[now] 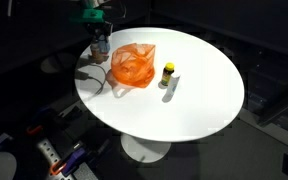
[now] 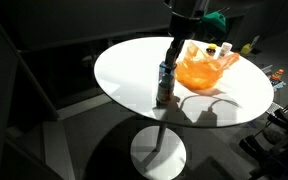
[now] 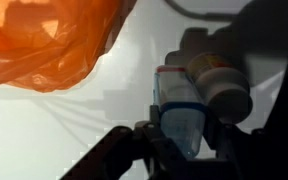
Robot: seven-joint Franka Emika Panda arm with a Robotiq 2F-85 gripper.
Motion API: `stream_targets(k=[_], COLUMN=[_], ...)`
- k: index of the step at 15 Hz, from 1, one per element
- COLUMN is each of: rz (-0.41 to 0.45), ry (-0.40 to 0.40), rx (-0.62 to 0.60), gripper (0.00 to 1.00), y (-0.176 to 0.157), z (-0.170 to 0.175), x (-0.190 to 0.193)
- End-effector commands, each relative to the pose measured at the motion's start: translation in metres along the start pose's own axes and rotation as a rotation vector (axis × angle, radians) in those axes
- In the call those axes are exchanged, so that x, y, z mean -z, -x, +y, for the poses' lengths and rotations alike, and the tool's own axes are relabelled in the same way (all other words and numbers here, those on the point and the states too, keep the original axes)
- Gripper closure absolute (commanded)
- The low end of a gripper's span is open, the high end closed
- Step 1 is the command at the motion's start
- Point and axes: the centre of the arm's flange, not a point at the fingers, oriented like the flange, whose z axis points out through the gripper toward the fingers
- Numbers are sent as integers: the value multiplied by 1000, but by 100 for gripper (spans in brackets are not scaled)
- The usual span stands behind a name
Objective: Remove the blue container from the plastic bag and put it on the table
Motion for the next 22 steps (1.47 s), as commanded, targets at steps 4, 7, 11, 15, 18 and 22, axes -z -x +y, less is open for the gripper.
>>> stream_targets(k=[4, 7, 11, 15, 18, 22], rz=[-15, -20, -35, -44, -48, -54], ry=[-10, -18, -37, -46, -49, -44], rx=[-28, -45, -68, -83, -86, -86], gripper=[81, 81, 81, 75, 31, 9], y=[-5, -3, -1, 2, 2, 4], z=[21, 33, 45, 51, 52, 49], x=[3, -4, -16, -22, -24, -21])
